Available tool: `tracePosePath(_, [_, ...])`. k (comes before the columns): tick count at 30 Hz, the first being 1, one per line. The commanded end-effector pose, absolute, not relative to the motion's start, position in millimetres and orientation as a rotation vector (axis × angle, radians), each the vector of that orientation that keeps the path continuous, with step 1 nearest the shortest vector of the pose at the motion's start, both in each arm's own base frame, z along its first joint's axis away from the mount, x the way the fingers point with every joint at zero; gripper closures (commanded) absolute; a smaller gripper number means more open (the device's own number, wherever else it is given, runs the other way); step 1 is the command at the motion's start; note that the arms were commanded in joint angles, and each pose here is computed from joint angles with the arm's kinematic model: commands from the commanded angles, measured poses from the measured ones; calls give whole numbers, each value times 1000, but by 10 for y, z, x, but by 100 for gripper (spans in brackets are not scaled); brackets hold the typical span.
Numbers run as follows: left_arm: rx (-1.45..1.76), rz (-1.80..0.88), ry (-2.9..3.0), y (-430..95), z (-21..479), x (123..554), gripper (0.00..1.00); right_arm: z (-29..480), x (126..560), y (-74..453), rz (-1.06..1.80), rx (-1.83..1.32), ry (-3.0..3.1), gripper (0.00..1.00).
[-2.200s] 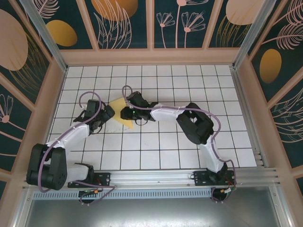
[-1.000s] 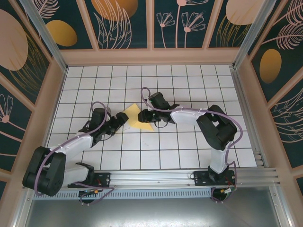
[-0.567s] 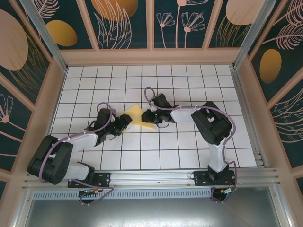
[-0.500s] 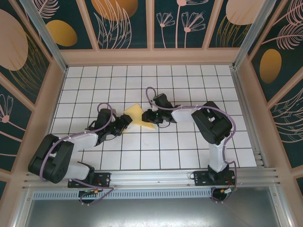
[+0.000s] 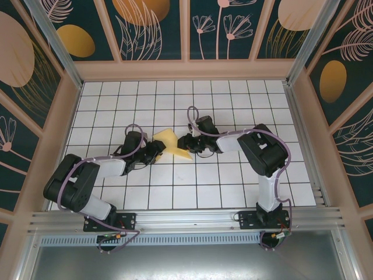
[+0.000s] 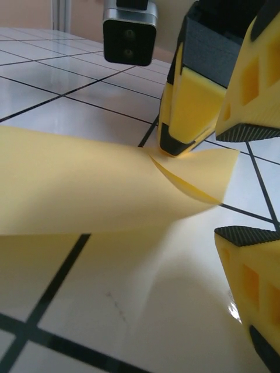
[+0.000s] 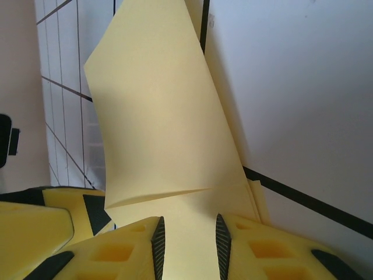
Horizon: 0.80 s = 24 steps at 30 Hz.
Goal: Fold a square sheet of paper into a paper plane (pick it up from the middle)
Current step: Fold the wing for the fifth time at the center of the table.
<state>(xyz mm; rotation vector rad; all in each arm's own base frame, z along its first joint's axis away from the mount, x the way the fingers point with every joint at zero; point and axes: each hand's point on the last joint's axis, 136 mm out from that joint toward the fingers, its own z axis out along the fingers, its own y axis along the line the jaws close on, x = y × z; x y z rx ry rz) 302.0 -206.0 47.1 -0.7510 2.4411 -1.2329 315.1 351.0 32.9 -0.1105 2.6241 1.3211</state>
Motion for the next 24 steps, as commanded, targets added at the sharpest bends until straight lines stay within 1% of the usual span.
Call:
tracePosePath(1, [-721,-1297,2412,-2173,548,3116,56,223,3050,3415,1326,-85,2673,66])
tracePosePath(5, [-725,-1326,2411,-2220,526,3154,59,274,3064,3411,1342,-101,2654,65])
tracePosePath(8, [-723,-1354,2398,-2253,548,3184,65,307,3077,3415,1352,-114,2642,65])
tracePosePath(12, [-726,-1358,2383,-2256,581,3218,79,403,3096,3420,1336,-185,2597,61])
tracePosePath(15, [-737,-1361,2380,-2257,583,3223,89,584,3104,3439,1319,-336,2507,53])
tracePosePath(17, [-744,-1371,2375,-2262,596,3224,93,703,3131,3429,1248,-419,2451,49])
tracePosePath(19, [-760,-1377,2371,-2261,611,3224,96,768,3190,3371,1114,-470,2401,45])
tracePosePath(24, [-787,-1390,2367,-2277,684,3259,97,725,3194,3267,872,-611,2298,42])
